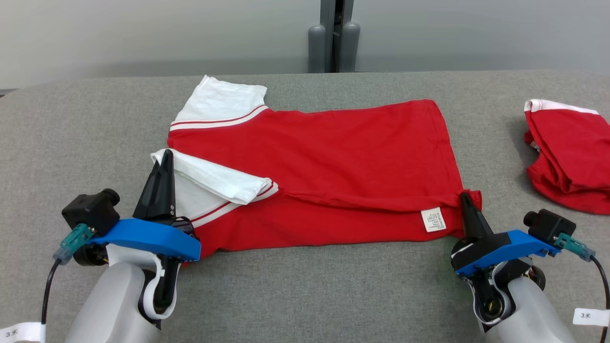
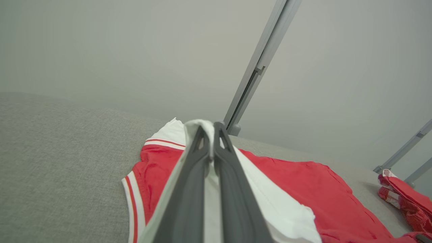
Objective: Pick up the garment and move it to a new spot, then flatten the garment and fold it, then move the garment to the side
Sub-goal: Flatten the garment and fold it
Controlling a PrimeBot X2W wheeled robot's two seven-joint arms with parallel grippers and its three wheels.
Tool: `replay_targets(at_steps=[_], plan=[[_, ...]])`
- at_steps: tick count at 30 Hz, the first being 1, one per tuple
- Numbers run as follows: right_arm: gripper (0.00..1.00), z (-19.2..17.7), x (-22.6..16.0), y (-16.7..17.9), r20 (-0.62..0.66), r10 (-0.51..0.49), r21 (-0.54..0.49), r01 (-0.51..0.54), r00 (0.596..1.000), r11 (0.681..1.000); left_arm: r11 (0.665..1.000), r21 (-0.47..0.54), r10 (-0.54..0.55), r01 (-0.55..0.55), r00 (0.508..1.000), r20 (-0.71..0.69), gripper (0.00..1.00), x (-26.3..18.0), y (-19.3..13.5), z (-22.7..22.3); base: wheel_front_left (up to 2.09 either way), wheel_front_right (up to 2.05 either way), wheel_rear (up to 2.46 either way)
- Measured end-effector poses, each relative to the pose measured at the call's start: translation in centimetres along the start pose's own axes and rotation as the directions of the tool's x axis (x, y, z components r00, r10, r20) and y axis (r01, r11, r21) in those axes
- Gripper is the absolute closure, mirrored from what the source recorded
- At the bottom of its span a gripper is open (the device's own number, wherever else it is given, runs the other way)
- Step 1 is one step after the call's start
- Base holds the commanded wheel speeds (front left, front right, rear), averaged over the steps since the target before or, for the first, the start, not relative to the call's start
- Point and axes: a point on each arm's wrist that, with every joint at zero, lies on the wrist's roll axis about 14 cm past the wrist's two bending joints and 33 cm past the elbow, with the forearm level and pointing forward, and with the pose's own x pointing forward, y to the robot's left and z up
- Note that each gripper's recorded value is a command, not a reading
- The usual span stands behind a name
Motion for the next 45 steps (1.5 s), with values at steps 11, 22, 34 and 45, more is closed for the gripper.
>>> replay_targets(at_steps=[11, 22, 34, 45], plan=[[0.00, -0.4, 2.5, 0.4, 0.003, -0.004, -0.094, 0.004, 1.000, 0.996, 0.996, 0.051, 0.070, -0.066, 0.994, -0.080, 0.07, 1.6, 2.3, -2.7, 0.00, 0.00, 0.00], [0.00, 3.3, 1.5, 1.6, 0.123, 0.071, -0.258, -0.038, 0.990, 0.965, 0.999, 0.026, 0.031, -0.031, 0.999, -0.009, 0.00, 0.0, 1.1, -0.9, 0.00, 0.00, 0.00], [0.00, 4.1, -2.5, -0.5, 0.100, 0.034, -0.434, 0.013, 0.994, 0.901, 0.978, 0.002, 0.197, -0.209, 0.915, -0.351, 0.00, -9.0, 5.0, -7.2, 0.00, 0.00, 0.00], [0.00, 3.1, -3.6, -2.4, 0.014, -0.041, -0.466, 0.043, 0.999, 0.884, 0.959, -0.077, 0.203, -0.273, 0.850, -0.486, 0.00, -8.7, 4.9, -10.7, 0.00, 0.00, 0.00]])
